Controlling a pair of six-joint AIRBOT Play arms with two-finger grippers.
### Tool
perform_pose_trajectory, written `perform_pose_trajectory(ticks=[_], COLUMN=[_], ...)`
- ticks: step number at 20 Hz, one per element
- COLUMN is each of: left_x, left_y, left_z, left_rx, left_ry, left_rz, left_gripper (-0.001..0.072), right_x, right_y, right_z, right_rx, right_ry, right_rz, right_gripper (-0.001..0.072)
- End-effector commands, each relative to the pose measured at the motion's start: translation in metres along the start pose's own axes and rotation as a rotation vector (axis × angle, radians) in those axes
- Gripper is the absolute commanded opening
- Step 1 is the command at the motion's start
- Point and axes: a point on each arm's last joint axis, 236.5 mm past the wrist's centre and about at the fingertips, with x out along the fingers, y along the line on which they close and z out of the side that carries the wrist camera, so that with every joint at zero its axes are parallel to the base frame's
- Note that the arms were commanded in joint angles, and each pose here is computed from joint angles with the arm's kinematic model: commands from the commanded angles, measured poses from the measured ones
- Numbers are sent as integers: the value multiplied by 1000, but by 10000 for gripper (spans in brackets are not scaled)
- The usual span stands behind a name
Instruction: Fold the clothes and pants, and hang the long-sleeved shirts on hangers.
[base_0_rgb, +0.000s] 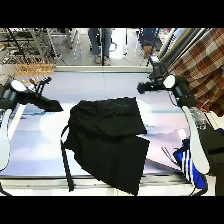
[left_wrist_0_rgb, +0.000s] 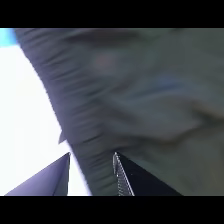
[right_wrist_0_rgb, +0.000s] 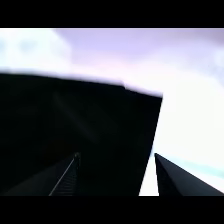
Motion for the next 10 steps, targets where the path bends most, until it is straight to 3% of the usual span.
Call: perform_pose_trajectory(ticks=[1, 3, 5, 7, 8, 10], left_x=[-39, -55, -49, -33, -24, -10], left_y=[64, 55, 28, -12, -28, -54], left_z=[-38, -55, -66, -85, -95, -120], left_rx=[-134, -156, -171, -185, -178, -200], left_ry=[101, 147, 144, 140, 132, 130], left_rz=[260, 263, 165, 11, -53, -151], left_gripper=[293, 295, 295, 434, 434, 519], right_x=[-33, -48, -54, -45, -37, -23], right_y=[0, 16, 24, 26, 27, 27], right_z=[-128, -198, -262, -298, -305, -304], right_rx=[163, 250, 265, 247, 227, 211], right_ry=[449, 564, 614, 601, 587, 550], right_rz=[151, 216, 228, 225, 235, 252], right_gripper=[539, 541, 543, 543, 544, 560])
